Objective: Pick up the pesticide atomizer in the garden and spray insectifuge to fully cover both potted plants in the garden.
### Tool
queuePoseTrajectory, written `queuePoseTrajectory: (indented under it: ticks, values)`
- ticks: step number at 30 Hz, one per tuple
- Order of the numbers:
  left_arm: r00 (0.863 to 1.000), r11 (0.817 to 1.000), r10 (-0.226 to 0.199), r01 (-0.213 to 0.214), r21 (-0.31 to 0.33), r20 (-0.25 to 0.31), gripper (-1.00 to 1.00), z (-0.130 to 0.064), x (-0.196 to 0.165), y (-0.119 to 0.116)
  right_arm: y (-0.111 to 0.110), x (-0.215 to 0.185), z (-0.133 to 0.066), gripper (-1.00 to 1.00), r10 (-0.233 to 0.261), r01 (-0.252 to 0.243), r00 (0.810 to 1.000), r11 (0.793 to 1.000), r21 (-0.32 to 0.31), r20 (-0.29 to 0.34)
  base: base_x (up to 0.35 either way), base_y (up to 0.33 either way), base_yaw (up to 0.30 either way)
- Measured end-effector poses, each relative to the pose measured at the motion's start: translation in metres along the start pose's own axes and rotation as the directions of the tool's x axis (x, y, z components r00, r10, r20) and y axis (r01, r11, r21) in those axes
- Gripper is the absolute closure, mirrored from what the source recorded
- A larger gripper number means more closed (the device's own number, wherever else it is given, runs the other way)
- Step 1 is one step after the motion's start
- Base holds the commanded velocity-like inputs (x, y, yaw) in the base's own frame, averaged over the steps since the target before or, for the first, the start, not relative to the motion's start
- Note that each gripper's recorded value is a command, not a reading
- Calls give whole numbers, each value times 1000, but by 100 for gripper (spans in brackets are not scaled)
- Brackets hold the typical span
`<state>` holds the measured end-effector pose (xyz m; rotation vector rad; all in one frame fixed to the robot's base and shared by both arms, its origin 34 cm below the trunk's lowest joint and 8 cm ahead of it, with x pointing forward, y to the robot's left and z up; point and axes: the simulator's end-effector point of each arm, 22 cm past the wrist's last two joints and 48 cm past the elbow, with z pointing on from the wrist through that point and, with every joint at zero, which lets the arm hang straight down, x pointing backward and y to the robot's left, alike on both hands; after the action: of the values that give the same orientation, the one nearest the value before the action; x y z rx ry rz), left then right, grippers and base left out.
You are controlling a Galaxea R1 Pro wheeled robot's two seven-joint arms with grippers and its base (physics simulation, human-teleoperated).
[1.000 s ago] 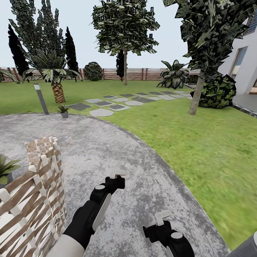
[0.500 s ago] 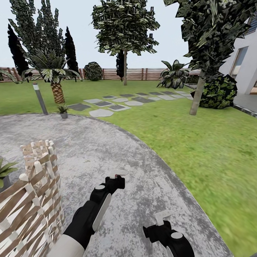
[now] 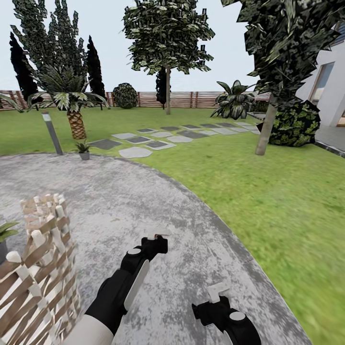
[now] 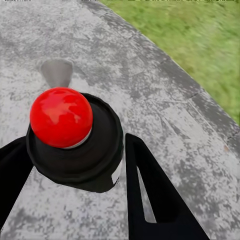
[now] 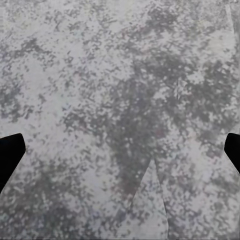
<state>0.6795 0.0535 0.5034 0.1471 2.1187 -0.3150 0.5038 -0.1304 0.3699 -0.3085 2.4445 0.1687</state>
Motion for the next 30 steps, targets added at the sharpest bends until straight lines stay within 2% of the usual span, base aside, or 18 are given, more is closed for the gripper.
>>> queuePoseTrajectory:
  ticks: [4,11,30]
  values:
    - [1000,1000,0,0,0,0,100,0,0,0,0,0,0,-100,0,0,1000,1000,0,0,265,0,0]
    - [1000,1000,0,0,0,0,100,0,0,0,0,0,0,-100,0,0,1000,1000,0,0,60,0,0]
    - [1000,1000,1,-1,1,0,100,0,0,0,0,0,0,-100,0,0,1000,1000,0,0,163,0,0]
